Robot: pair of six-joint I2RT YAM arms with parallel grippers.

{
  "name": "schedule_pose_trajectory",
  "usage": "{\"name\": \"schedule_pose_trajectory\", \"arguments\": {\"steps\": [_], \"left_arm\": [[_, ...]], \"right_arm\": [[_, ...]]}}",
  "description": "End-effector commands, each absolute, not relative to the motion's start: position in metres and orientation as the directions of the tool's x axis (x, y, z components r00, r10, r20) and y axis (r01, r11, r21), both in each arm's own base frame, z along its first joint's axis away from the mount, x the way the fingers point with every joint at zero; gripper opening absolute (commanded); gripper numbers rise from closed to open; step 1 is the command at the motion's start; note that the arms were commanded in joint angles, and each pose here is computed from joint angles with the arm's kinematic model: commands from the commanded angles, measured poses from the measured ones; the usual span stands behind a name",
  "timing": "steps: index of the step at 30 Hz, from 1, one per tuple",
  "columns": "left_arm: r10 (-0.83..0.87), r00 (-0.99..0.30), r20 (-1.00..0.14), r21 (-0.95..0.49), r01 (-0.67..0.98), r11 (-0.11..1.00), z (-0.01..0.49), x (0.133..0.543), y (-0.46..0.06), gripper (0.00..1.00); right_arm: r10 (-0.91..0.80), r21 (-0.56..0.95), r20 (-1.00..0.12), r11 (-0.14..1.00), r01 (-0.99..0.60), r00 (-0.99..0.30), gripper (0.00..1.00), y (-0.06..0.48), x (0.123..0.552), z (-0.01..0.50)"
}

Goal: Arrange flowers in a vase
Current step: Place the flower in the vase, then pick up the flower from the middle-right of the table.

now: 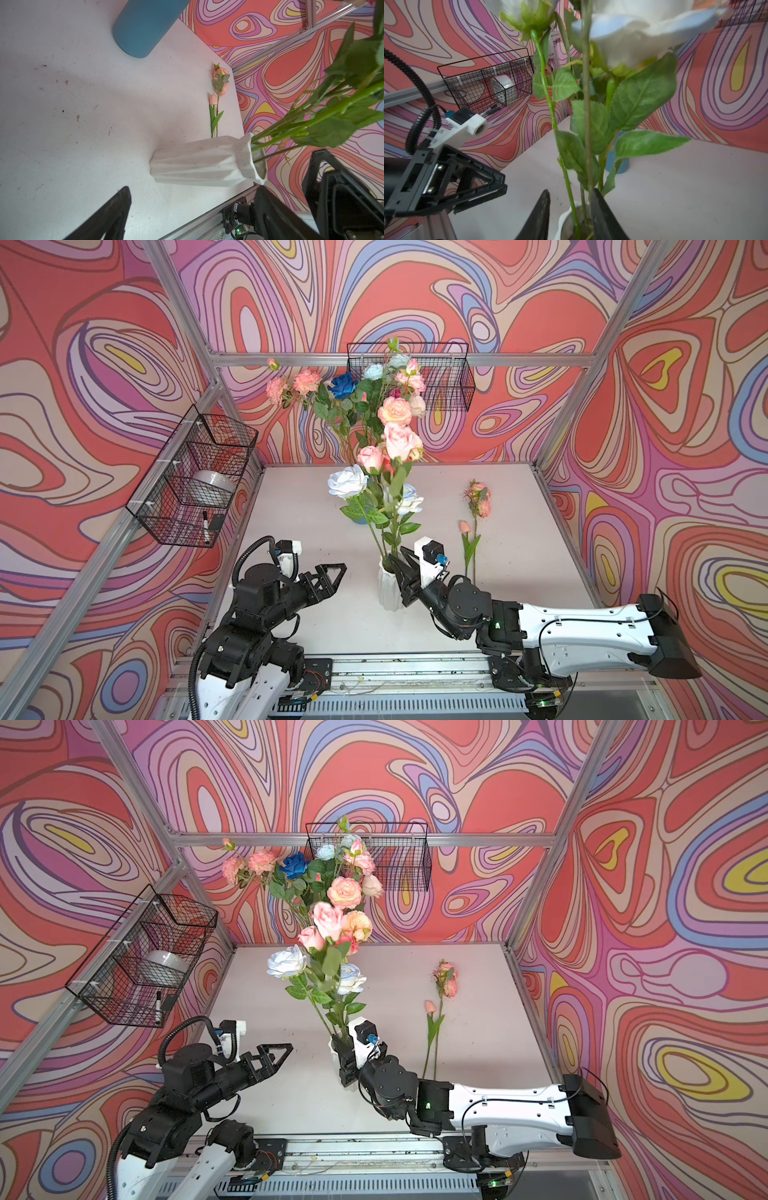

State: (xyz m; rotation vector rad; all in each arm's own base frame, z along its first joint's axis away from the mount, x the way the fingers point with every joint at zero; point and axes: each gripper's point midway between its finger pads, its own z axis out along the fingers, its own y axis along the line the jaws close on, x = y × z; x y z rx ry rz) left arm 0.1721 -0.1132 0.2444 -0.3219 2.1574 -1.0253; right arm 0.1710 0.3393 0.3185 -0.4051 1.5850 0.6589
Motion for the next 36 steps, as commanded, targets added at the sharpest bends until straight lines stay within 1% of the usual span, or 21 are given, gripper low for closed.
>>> {"name": "schedule_pose_trajectory", "arguments": {"steps": [1, 7, 11, 13, 15, 18, 21, 23, 25, 28, 31, 36], "left_arm": [[-0.483, -0.717, -0.502, -0.753, 0.088, 0.652, 0.242, 0.174, -0.116, 0.95], [-0.481, -0.718, -0.503, -0.749, 0.085, 0.657, 0.238, 0.175, -0.115, 0.95], [-0.479, -0.720, -0.501, -0.747, 0.081, 0.660, 0.234, 0.176, -0.116, 0.95], [-0.479, -0.722, -0.499, -0.748, 0.081, 0.658, 0.233, 0.177, -0.116, 0.95], [-0.478, -0.726, -0.495, -0.750, 0.079, 0.657, 0.231, 0.178, -0.117, 0.95], [-0.476, -0.731, -0.488, -0.754, 0.079, 0.652, 0.230, 0.179, -0.119, 0.95], [-0.475, -0.733, -0.487, -0.754, 0.079, 0.652, 0.229, 0.179, -0.119, 0.95], [-0.477, -0.730, -0.489, -0.754, 0.079, 0.652, 0.230, 0.179, -0.118, 0.95], [-0.477, -0.729, -0.491, -0.754, 0.081, 0.652, 0.231, 0.178, -0.118, 0.95], [-0.478, -0.730, -0.488, -0.755, 0.078, 0.651, 0.230, 0.177, -0.118, 0.95], [-0.477, -0.731, -0.487, -0.756, 0.079, 0.650, 0.230, 0.176, -0.118, 0.95], [-0.479, -0.729, -0.489, -0.757, 0.081, 0.648, 0.230, 0.176, -0.118, 0.95]], "right_arm": [[0.104, 0.205, -0.974, 0.788, -0.580, -0.202, 0.40, 0.322, 0.164, 0.299], [0.101, 0.255, -0.944, 0.831, -0.494, -0.315, 0.42, 0.288, 0.163, 0.260], [0.115, 0.259, -0.919, 0.897, -0.358, -0.376, 0.47, 0.252, 0.169, 0.235], [0.121, 0.253, -0.896, 0.929, -0.269, -0.426, 0.48, 0.232, 0.179, 0.222], [0.131, 0.269, -0.838, 0.944, -0.192, -0.530, 0.44, 0.212, 0.202, 0.200], [0.211, 0.362, -0.725, 0.927, -0.101, -0.656, 0.41, 0.187, 0.235, 0.171], [0.283, 0.402, -0.607, 0.916, 0.021, -0.743, 0.40, 0.156, 0.267, 0.142], [0.317, 0.395, -0.541, 0.913, 0.098, -0.779, 0.38, 0.137, 0.285, 0.122], [0.326, 0.352, -0.506, 0.923, 0.154, -0.799, 0.35, 0.121, 0.299, 0.103], [0.328, 0.303, -0.459, 0.931, 0.202, -0.825, 0.34, 0.109, 0.316, 0.079], [0.318, 0.285, -0.403, 0.935, 0.213, -0.858, 0.34, 0.114, 0.320, 0.058], [0.302, 0.231, -0.380, 0.946, 0.227, -0.874, 0.35, 0.108, 0.318, 0.042]]}}
